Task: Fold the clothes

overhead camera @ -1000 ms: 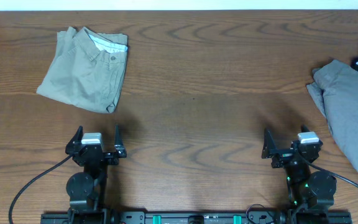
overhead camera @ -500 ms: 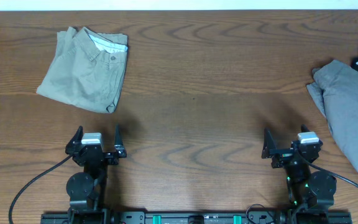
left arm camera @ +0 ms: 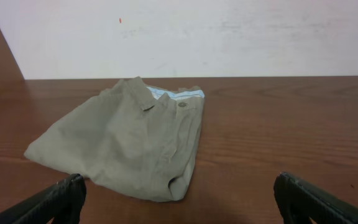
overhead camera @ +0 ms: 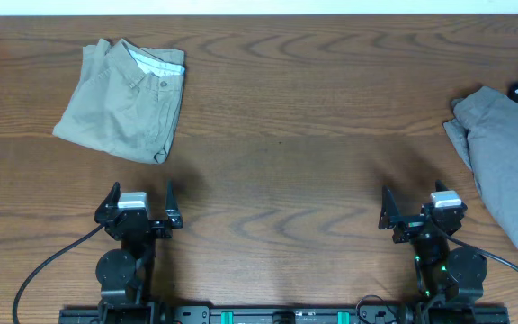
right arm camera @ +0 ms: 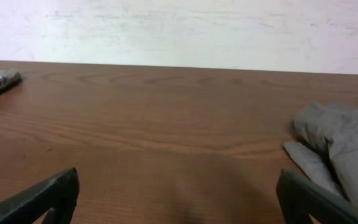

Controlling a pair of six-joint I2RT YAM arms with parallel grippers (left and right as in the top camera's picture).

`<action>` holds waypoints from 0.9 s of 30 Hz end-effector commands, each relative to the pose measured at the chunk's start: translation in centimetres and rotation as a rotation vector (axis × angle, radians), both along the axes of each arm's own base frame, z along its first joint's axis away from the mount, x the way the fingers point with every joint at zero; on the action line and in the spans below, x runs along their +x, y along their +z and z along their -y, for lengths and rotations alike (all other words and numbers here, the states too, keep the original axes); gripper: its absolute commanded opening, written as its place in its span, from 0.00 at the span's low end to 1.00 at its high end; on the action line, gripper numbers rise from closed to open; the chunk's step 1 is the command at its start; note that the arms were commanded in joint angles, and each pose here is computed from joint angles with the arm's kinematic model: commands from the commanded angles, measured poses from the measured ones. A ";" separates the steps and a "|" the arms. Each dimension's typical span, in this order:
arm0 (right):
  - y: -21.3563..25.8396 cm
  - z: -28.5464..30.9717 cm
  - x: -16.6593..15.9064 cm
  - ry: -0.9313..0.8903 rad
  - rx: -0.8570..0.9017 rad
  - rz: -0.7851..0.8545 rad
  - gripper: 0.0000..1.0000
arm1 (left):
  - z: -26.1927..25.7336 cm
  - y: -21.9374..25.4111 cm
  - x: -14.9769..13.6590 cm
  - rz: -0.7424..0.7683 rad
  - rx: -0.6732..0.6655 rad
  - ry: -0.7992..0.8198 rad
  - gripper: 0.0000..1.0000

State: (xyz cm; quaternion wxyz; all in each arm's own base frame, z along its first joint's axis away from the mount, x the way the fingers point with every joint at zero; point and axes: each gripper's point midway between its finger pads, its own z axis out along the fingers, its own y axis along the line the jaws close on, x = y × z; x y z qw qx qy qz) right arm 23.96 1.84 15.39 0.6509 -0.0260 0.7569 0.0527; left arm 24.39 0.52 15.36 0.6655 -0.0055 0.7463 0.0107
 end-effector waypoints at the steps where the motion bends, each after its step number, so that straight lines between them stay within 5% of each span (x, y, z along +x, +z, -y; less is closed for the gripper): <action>1: 0.0 0.2 0.0 -0.013 0.012 0.004 0.99 | -0.1 -1.5 0.1 -0.035 -0.008 0.006 0.98; 10: 0.9 -2.2 -0.3 0.107 0.206 0.006 0.99 | 5.4 -0.5 -0.5 -0.005 -0.089 -0.309 0.98; 20: 7.9 -3.1 -0.6 0.173 0.291 0.161 0.99 | 5.6 6.1 -1.0 0.070 -0.139 -0.318 0.98; 27: 9.2 -3.0 2.2 0.139 0.302 -0.067 0.99 | 4.8 9.1 1.5 -0.196 -0.176 -0.250 0.98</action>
